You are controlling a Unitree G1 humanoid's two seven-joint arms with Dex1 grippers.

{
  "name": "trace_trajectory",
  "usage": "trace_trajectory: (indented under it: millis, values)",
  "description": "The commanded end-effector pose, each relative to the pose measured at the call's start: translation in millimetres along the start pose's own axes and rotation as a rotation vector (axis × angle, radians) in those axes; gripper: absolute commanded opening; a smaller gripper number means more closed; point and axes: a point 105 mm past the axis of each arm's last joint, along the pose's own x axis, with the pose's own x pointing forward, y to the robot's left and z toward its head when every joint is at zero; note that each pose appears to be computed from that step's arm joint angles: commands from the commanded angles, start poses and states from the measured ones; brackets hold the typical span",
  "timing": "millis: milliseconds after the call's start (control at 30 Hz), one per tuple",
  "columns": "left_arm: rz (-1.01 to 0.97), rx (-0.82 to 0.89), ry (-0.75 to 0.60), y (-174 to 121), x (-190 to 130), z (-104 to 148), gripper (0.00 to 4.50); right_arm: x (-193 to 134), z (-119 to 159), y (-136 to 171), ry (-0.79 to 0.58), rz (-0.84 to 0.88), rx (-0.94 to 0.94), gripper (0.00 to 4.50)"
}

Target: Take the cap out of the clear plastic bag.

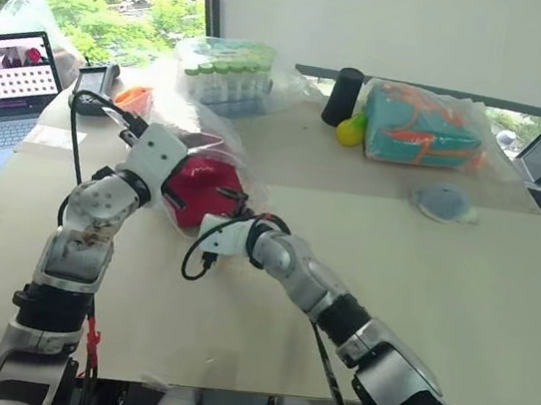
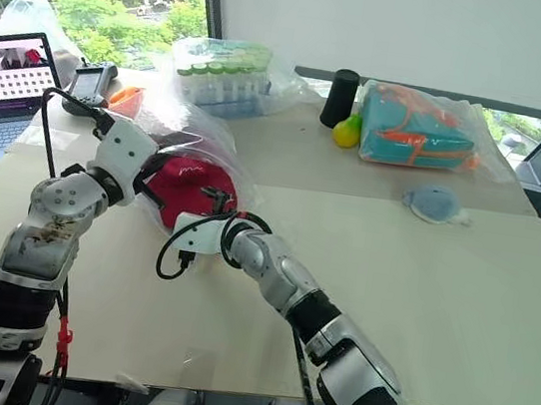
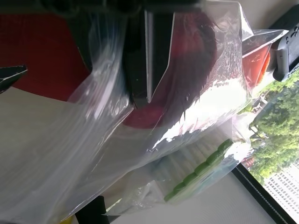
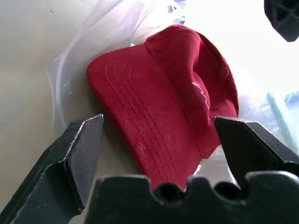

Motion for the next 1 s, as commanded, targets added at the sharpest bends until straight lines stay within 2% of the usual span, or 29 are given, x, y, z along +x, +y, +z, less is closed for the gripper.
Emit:
trace_trajectory:
  millis: [33, 100, 200, 367, 500, 533, 567, 800, 1000]
  values:
    - [0.006, 0.009, -0.059, 0, -4, 18, 0.03, 5, 2, -12, -0.007, -0.049, -0.057, 4.50]
    - [0.005, 0.007, -0.059, -1, -5, 18, 0.03, 6, -2, -8, 0.002, -0.040, -0.056, 4.50]
    - [0.005, 0.003, -0.055, -2, -6, 17, 0.00, 6, -1, -5, -0.006, -0.030, -0.051, 3.73]
    - [0.007, 0.000, -0.052, -3, -7, 16, 0.00, 7, 3, -1, -0.029, -0.024, -0.025, 1.91]
    - [0.005, 0.005, -0.045, -4, -8, 13, 0.00, 8, 8, -3, -0.043, -0.035, 0.024, 0.71]
    - [0.004, 0.005, -0.045, -5, -8, 13, 0.00, 8, 8, -2, -0.044, -0.032, 0.026, 0.25]
    - [0.004, 0.005, -0.045, -5, -8, 13, 0.00, 8, 8, -1, -0.043, -0.027, 0.033, 0.06]
    - [-0.001, 0.006, -0.045, -9, -8, 11, 0.00, 3, 5, 2, -0.041, -0.015, 0.061, 0.06]
    - [-0.003, 0.011, -0.043, -12, -8, 9, 0.00, -15, 0, -4, -0.054, -0.007, 0.083, 0.06]
